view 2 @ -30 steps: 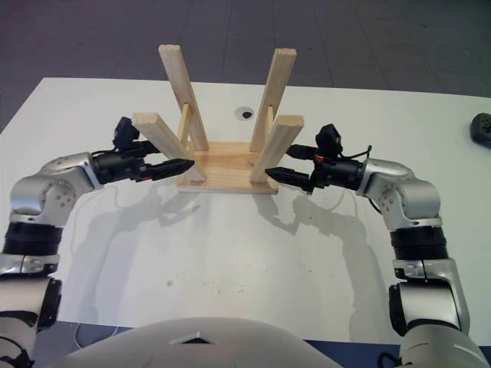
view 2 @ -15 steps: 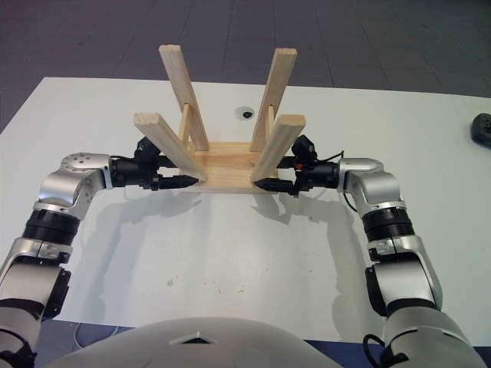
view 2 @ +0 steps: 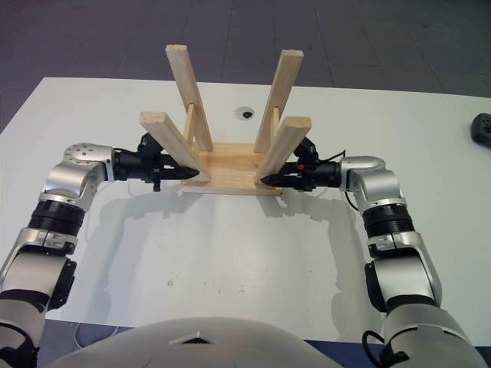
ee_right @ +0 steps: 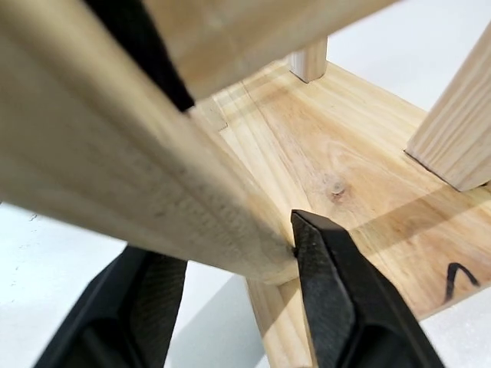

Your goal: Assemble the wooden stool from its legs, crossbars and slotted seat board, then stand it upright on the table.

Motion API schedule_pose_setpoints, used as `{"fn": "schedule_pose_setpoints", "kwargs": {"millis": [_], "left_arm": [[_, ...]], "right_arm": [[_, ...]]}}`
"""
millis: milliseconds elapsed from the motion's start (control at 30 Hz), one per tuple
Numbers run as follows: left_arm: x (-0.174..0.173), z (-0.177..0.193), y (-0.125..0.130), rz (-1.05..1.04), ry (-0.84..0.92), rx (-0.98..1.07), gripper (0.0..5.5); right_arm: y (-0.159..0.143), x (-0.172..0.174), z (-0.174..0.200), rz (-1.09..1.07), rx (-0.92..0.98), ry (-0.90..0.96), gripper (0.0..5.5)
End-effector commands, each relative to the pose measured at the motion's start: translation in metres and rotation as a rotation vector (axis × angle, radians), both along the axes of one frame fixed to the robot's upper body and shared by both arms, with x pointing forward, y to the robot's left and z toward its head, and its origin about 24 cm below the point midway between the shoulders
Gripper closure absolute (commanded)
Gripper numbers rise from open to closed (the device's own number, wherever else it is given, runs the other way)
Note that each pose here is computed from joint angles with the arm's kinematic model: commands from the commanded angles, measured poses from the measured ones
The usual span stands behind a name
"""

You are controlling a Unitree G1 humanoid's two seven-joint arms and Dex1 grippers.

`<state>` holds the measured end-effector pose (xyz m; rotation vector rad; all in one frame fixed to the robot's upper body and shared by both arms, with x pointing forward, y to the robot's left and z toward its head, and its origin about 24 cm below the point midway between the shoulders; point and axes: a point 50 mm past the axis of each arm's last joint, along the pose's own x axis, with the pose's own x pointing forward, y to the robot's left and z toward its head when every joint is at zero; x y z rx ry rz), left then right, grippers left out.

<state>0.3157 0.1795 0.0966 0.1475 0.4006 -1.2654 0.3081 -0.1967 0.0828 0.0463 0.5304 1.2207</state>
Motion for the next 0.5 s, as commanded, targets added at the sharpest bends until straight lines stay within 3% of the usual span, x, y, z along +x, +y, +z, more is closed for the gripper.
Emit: {"fn": "schedule_pose_setpoints", "kwargs": {"millis": [33, 333, 500], "left_arm": [[-0.005, 0.005, -0.004, -0.022, 0.064, -0.028, 3.96], [-0.024, 0.066, -0.008, -0.038, 0.43, -0.261, 4.12], [-0.027, 0.072, 0.0, 0.066, 0.555, -0.288, 4.27]], "right_arm": [[0.005, -0.016, -0.007, 0.063, 0.016, 0.076, 3.74], [0.0, -0.053, 0.06, -0.033, 0.387, 0.362, 4.01], [-0.002, -0.075, 0.059, -0.15, 0.451, 0.444, 4.19]]}}
